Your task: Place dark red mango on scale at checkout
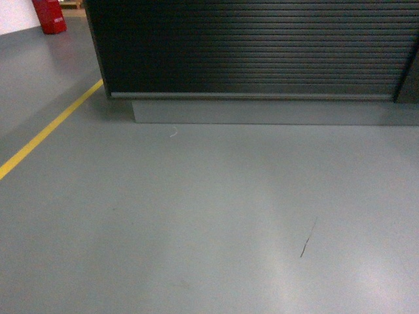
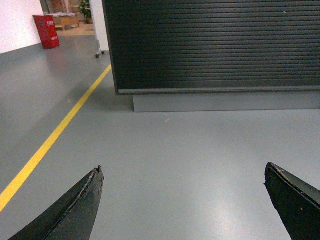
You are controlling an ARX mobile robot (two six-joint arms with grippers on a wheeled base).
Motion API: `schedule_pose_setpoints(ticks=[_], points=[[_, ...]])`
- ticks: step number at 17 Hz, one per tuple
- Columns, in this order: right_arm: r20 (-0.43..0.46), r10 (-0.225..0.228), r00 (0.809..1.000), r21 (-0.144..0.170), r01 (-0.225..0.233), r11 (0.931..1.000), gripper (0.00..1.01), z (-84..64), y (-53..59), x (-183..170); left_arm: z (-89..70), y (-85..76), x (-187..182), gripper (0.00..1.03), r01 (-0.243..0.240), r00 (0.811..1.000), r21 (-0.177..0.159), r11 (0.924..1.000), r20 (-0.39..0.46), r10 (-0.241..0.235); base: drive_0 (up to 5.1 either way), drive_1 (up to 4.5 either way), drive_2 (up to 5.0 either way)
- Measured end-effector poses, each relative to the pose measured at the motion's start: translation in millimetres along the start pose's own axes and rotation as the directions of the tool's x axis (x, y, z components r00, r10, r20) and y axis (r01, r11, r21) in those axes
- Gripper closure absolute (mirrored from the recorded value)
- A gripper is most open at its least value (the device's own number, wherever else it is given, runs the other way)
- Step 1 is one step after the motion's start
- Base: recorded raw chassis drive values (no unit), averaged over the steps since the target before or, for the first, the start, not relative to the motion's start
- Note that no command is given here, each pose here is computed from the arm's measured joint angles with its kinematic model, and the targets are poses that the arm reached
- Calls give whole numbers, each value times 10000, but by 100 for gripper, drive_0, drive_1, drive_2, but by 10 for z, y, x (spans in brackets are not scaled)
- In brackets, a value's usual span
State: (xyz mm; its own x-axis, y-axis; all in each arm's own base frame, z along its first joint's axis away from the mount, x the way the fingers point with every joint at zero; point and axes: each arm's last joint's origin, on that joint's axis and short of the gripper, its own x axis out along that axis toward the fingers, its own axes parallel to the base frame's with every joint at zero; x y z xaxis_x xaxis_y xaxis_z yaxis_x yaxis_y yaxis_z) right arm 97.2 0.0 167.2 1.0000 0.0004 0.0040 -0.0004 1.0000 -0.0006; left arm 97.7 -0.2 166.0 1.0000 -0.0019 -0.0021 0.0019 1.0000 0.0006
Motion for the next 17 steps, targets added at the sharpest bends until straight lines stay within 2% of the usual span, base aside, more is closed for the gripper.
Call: schedule_pose_setpoints(ticks=[17], points=[[-50,-4,10000,0,4,10000,3,-5,0,0,-1,0,0,5,0,10000,0,10000,-11,0,0,423,-423]])
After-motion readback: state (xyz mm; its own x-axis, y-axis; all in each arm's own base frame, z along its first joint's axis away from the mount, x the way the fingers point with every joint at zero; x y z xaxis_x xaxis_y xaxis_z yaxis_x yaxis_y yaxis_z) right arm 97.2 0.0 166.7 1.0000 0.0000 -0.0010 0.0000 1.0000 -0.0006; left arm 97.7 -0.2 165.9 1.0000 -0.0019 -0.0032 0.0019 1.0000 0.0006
